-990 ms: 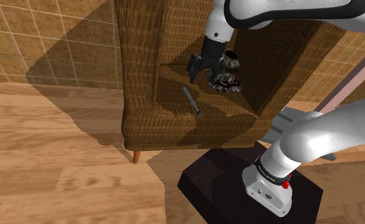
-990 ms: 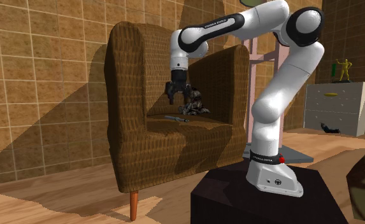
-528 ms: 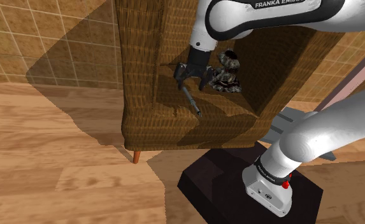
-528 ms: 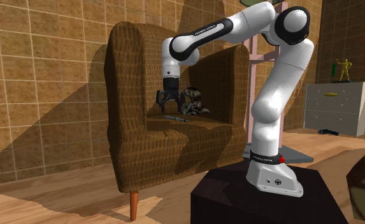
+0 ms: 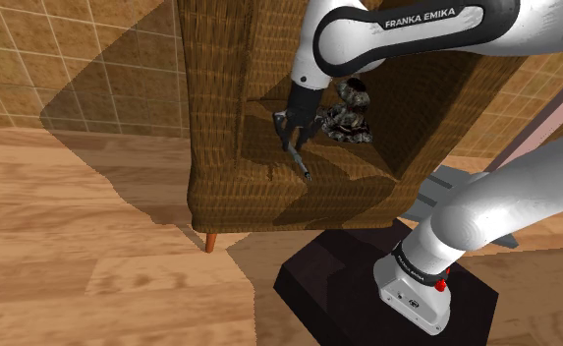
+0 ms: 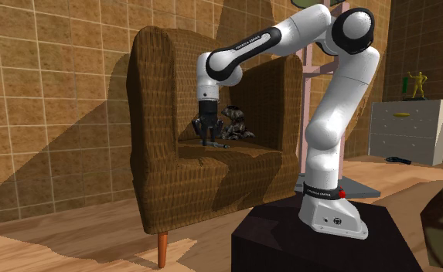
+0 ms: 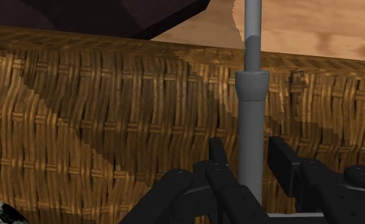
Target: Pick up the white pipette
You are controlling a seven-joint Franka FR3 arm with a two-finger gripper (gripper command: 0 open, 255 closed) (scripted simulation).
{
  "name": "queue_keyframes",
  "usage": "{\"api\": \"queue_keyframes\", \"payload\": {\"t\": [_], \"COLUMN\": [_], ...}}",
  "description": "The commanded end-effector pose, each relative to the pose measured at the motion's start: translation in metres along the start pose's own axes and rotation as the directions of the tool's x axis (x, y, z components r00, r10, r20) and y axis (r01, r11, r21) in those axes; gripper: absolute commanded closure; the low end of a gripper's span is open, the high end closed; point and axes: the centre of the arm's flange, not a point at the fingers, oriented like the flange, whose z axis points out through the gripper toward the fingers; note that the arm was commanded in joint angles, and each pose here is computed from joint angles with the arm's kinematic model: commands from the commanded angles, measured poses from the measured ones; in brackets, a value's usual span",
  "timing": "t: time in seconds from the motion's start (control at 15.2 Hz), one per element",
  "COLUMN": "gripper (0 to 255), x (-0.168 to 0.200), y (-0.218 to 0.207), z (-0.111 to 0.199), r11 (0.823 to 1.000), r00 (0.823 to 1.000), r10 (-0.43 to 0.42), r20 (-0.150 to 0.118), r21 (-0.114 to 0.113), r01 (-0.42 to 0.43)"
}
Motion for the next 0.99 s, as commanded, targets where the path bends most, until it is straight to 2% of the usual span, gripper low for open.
{"api": "queue_keyframes", "payload": {"t": [0.0,0.4,0.92], "gripper": [255,255,255], "x": [-0.001,-0.001,-0.005], "y": [-0.002,-0.003,-0.004], "z": [0.003,0.003,-0.039], "r11": [1.000,1.000,1.000], "r00": [1.000,1.000,1.000], "r10": [-0.004,-0.004,-0.004], "r20": [0.003,0.003,0.003], "r21": [0.002,0.002,0.002], "r01": [0.004,0.004,0.004]}}
